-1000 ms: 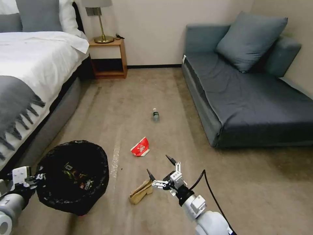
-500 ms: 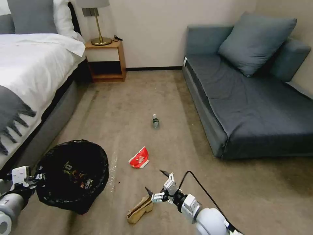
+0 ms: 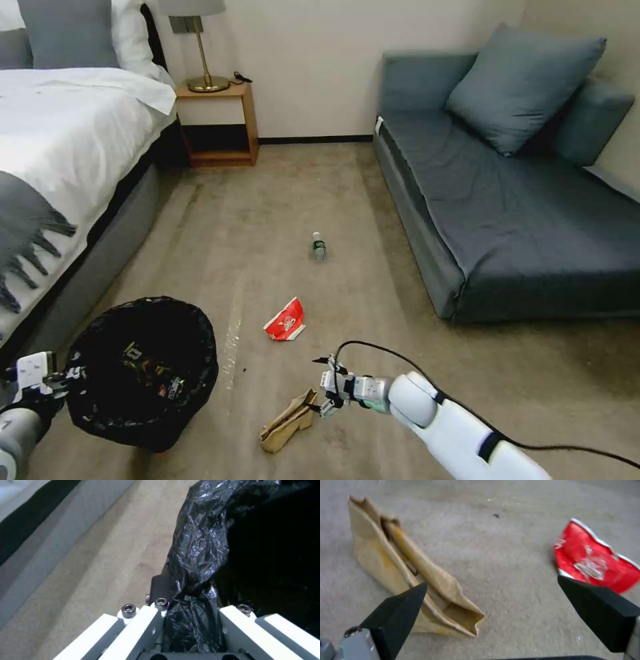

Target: Pick up the trash bin, then pick up the garbage on the floor and place it into the trash bin.

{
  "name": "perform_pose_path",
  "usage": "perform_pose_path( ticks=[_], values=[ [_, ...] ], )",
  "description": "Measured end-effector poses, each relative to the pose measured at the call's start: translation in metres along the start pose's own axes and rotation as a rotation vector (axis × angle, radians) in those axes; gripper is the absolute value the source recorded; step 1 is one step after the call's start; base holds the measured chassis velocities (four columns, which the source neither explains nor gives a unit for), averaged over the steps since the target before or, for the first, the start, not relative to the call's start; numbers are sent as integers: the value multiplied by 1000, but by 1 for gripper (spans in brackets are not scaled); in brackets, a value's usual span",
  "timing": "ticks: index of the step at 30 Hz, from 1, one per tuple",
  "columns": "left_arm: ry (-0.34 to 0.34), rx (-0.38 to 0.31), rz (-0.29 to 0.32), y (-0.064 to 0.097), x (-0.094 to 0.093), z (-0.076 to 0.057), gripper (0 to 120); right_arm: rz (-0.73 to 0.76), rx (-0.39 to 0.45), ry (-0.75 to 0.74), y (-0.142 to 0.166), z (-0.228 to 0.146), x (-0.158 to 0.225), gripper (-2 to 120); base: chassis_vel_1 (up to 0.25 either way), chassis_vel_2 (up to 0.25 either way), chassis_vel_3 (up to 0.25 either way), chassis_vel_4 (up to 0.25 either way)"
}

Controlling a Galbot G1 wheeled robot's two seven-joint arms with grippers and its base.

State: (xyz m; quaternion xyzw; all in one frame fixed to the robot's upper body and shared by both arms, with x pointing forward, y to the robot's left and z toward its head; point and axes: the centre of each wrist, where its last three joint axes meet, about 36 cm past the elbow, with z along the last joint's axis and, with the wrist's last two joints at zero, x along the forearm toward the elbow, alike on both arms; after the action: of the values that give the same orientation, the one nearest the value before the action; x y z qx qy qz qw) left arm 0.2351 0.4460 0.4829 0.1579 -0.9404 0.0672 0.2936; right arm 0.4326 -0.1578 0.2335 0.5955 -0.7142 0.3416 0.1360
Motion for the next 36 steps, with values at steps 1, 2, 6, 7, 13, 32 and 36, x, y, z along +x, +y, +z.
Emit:
perform_pose_path(
  ticks=[1,2,6,7,13,32,36],
  values=[
    [0,1,-4,1,1,0,3,-14,30,0,-3,1,-7,100,0,0,0,0],
    [0,2,-6,2,1,0,3,-21,45,1,-5,3,-11,100,0,0,0,0],
    [3,5,-8,3,3,2,3,-62,79,16,-7,10,-22,100,0,0,0,0],
    [2,6,-8,3,4,2,3,-75,87,19,-8,11,-24,100,0,0,0,0],
    [2,9,-8,2,4,3,3,-143,125,36,-6,18,-39,99,0,0,0,0],
    [10,15,-8,4,1,6,3,-209,151,42,2,26,-53,31,0,0,0,0],
    [11,17,-9,4,0,6,3,-209,147,41,4,28,-53,19,0,0,0,0]
  ],
)
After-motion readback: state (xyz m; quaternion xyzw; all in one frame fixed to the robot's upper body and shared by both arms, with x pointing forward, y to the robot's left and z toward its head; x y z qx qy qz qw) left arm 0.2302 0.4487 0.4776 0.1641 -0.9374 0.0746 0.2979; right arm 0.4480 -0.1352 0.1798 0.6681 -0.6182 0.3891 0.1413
